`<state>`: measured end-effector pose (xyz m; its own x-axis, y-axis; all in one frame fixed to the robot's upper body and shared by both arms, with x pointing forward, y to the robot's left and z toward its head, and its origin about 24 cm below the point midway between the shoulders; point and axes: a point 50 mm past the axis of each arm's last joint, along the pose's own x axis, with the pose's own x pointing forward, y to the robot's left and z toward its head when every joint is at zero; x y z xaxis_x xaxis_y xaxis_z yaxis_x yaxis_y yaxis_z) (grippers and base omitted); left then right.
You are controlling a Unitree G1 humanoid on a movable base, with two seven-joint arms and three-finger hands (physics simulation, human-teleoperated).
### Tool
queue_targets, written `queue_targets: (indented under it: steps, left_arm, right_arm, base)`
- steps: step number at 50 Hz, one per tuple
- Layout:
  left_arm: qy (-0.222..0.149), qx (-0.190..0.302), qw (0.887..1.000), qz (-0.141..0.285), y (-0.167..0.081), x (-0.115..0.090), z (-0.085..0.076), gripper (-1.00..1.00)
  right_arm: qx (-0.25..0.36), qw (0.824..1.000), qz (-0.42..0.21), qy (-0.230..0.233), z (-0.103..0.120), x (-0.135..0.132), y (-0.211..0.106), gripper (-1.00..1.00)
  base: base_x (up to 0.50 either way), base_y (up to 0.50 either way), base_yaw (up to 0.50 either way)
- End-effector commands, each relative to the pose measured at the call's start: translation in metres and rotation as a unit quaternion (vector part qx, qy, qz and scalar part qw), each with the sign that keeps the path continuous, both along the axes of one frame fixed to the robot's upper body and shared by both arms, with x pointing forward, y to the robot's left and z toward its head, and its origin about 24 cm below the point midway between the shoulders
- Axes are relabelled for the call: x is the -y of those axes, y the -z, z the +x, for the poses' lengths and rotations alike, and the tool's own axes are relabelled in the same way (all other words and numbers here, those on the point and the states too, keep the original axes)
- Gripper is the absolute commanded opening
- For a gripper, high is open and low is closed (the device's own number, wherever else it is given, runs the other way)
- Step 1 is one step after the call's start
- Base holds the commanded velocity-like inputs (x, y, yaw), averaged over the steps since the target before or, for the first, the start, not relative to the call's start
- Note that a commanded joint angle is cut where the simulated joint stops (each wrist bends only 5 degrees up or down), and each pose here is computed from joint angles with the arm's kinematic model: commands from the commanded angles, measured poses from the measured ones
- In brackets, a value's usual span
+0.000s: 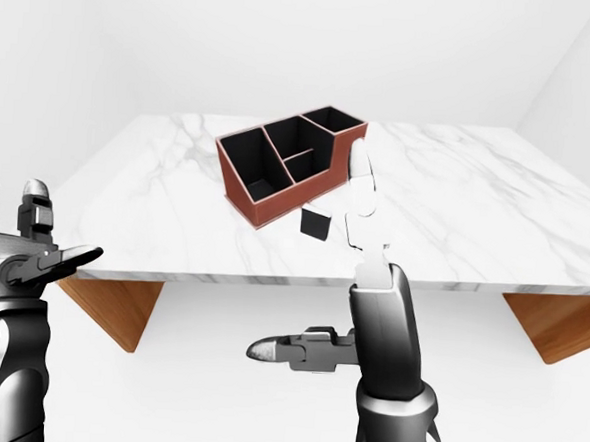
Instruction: Pick up the book and place it in the left compartment of the caddy.
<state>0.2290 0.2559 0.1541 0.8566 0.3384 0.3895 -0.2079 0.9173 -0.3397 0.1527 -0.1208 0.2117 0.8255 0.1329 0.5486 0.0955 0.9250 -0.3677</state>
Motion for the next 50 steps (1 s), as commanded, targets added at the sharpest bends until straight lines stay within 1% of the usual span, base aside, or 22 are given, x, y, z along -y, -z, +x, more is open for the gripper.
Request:
queue_targets:
  steps: [1, 2, 6, 7, 18, 23, 31, 38, 40, 46, 50]
  left_arm:
    - [0.002, -0.001, 1.0, -0.001, 0.0006, 0.0002, 0.0009, 1.0]
    - [0.003, -0.006, 1.0, -0.001, 0.0029, 0.0001, 0.0026, 1.0]
    - [0.0, 0.001, 1.0, 0.0, -0.0005, 0.0008, -0.0004, 1.0]
    - [0.003, -0.008, 1.0, -0.001, 0.0036, 0.0006, 0.0029, 1.0]
    - [-0.002, 0.006, 1.0, -0.001, -0.0024, -0.0005, -0.0022, 1.0]
    - [-0.001, 0.005, 1.0, 0.0, -0.0022, 0.0002, -0.0016, 1.0]
    - [-0.002, 0.009, 1.0, 0.001, -0.0037, 0.0009, -0.0032, 1.0]
    - [0.001, 0.005, 1.0, 0.001, -0.0021, 0.0008, -0.0011, 1.0]
    - [-0.001, 0.013, 1.0, 0.002, -0.0055, 0.0008, -0.0041, 1.0]
    - [-0.002, 0.014, 1.0, 0.001, -0.006, 0.0004, -0.0042, 1.0]
    - [0.0, 0.007, 1.0, 0.001, -0.0025, 0.0008, -0.002, 1.0]
  right_arm:
    - [-0.004, 1.0, 0.001, -0.002, -0.0003, 0.0005, 0.0012, 1.0]
    - [-0.003, 1.0, 0.002, -0.002, -0.0003, 0.0005, 0.0011, 1.0]
    - [-0.004, 1.0, 0.002, -0.003, -0.0005, 0.0001, 0.0013, 1.0]
    - [-0.004, 1.0, 0.003, -0.004, -0.0004, 0.0003, 0.0013, 1.0]
    - [-0.007, 1.0, 0.002, -0.004, -0.0005, 0.0008, 0.0023, 1.0]
    - [0.006, 0.999, 0.032, -0.002, -0.0008, 0.0052, 0.0014, 1.0]
    - [0.012, 0.999, 0.037, -0.009, -0.0017, 0.0047, 0.0015, 1.0]
    - [0.008, 0.999, 0.034, -0.01, -0.002, 0.0056, 0.003, 1.0]
    - [0.006, 0.999, 0.033, -0.01, -0.0021, 0.0051, 0.0034, 1.0]
    - [0.006, 0.999, 0.033, -0.011, -0.002, 0.0057, 0.0034, 1.0]
    - [0.008, 0.999, 0.034, -0.012, -0.0021, 0.0059, 0.0032, 1.0]
  base:
    - [0.5, 0.23, 0.0]
    - [0.5, 0.23, 0.0]
    - [0.5, 0.23, 0.0]
    - [0.5, 0.23, 0.0]
    - [0.5, 0.23, 0.0]
    - [0.5, 0.18, 0.0]
    - [0.5, 0.0, 0.0]
    - [0.5, 0.0, 0.0]
    - [0.5, 0.0, 0.0]
    - [0.5, 0.0, 0.0]
    - [0.5, 0.0, 0.0]
